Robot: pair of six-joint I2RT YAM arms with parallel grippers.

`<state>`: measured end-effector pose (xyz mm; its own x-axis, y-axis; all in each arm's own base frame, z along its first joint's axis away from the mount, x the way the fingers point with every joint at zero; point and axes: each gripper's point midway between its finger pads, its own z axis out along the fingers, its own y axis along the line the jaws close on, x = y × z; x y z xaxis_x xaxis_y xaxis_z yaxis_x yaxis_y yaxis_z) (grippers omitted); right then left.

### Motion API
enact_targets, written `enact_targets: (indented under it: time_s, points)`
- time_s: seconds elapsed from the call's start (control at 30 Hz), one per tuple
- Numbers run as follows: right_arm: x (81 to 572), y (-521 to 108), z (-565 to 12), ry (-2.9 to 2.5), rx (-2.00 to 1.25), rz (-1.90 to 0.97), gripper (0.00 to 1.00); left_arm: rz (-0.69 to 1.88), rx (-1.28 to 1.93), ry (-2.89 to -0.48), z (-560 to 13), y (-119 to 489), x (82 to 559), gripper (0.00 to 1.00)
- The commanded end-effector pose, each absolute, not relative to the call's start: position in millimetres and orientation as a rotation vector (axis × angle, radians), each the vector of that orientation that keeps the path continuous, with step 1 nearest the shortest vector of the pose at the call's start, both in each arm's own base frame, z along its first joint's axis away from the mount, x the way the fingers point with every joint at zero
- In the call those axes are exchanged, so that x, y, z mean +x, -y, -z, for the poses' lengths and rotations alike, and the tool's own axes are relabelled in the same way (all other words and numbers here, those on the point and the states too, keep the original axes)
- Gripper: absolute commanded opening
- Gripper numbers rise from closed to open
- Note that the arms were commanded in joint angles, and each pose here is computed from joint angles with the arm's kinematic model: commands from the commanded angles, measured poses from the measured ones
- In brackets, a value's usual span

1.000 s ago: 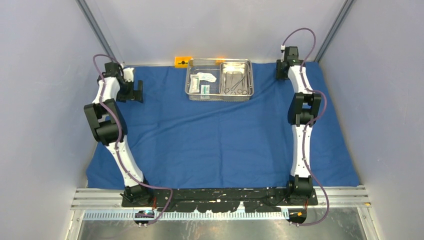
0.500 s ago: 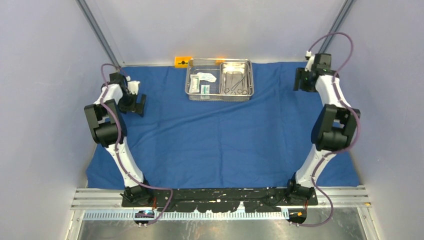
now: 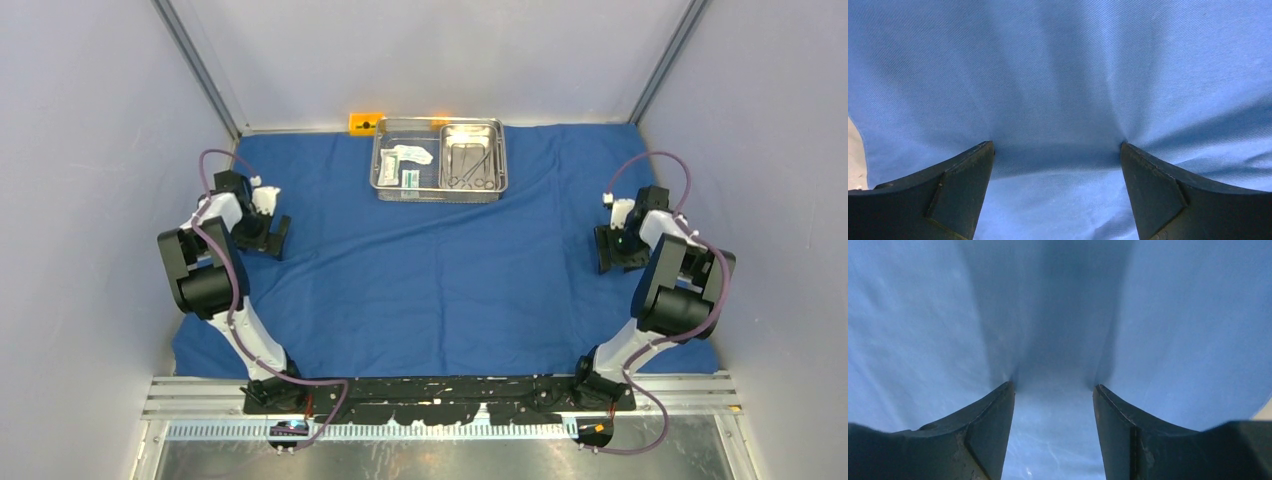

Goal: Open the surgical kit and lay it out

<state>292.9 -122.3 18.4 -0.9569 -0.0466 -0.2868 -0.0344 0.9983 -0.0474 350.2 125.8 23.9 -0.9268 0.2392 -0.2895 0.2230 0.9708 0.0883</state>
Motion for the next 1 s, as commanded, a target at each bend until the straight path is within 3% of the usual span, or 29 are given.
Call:
enact_targets:
  time_s: [0.0, 0.43, 0.73, 0.97]
  points:
    - [257.5, 129.3, -13.5, -2.88, -0.219, 0.143, 0.63, -0.188, 0.322, -2.815, -23.2, -152.8, 342.3, 1.0]
    - [181.7, 142.1, -20.2, -2.958, -0.326, 0.31, 0.62, -0.291, 0.265, -2.804, -17.6, -179.9, 359.0, 1.0]
    - [132.8, 155.7, -23.9, -3.047, -0.347, 0.348, 0.62, -0.321, 0.21, -2.695, -53.1, -191.0, 372.4, 1.0]
    - [90.2, 143.3, -13.9, -3.091, -0.399, 0.362, 0.6, -0.076, 0.245, -2.504, -100.2, -151.5, 402.8, 1.0]
